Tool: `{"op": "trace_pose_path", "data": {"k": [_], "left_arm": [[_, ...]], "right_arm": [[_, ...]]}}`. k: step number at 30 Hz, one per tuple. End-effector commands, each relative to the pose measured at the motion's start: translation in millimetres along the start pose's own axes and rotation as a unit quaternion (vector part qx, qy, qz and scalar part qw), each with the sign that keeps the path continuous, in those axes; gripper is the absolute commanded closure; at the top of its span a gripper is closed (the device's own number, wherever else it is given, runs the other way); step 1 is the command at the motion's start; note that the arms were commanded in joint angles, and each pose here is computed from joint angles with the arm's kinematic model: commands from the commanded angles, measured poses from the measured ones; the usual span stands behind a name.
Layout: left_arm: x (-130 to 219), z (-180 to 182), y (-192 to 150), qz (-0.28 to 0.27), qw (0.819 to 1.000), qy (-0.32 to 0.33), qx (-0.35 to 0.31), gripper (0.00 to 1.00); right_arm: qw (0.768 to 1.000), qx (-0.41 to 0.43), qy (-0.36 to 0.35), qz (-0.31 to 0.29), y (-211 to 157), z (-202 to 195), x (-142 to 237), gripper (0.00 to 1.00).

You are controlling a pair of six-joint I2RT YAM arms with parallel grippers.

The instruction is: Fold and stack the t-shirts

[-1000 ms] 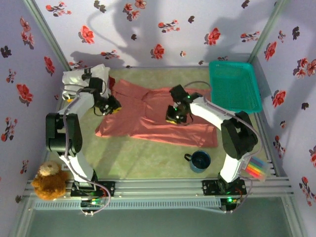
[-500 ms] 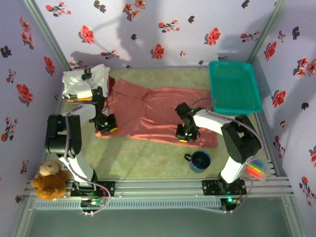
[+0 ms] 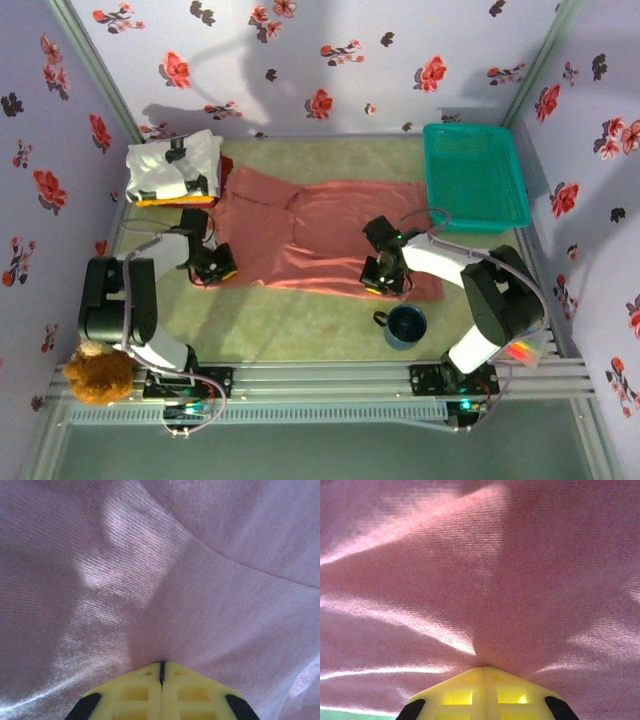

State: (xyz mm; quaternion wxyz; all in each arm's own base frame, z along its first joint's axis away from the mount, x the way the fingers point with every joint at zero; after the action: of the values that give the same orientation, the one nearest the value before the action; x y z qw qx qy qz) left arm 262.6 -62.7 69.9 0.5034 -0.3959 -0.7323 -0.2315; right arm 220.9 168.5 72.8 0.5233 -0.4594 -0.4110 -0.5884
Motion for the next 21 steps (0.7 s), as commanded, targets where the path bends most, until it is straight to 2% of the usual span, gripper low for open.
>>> {"op": "trace_pose_path", "data": {"k": [1,7,11,14,17,21], "left_arm": [[-8.4,46.7,-38.3,0.052,0.993,0.086,0.057,1.0],[1.2,61.9,-57.6,0.051,0.991,0.096,0.076,1.0],[8.0,55.5,-64.4,0.041,0.993,0.079,0.08,1.0],[23.9,37.2,-53.9,0.021,0.996,0.061,0.067,0.93],[52.0,4.2,-32.5,-0.013,0.998,0.036,0.042,0.81],[79.3,-37.1,4.5,-0.053,0.998,0.019,0.008,0.76]], "right_arm": [[0.994,-0.039,-0.08,0.07,-34.0,-36.2,-12.4,0.97],[0.993,-0.038,-0.084,0.071,-42.5,-41.8,-2.4,0.97],[0.996,-0.027,-0.065,0.053,-38.1,-34.9,9.2,0.93],[0.999,-0.005,-0.036,0.016,-24.7,-19.8,27.3,0.8],[1.0,0.012,-0.026,-0.008,-9.2,-7.1,49.9,0.74],[0.999,0.024,-0.014,-0.031,9.3,4.3,71.5,0.65]]}}
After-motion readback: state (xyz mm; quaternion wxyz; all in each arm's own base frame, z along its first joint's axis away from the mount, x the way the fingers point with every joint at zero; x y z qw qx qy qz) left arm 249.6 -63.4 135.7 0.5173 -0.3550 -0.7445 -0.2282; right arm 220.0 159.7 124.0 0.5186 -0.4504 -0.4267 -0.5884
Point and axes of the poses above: each hand's point on the last joint's axis, 136 mm out from that joint toward the fingers, its own x axis back along the fingers, its own z axis along the line the jaws close on, y = z × x, the point moved 6 cm from there along x, back along the fingers, and after that the axes turned 11 degrees about x, right-handed, at the moved point
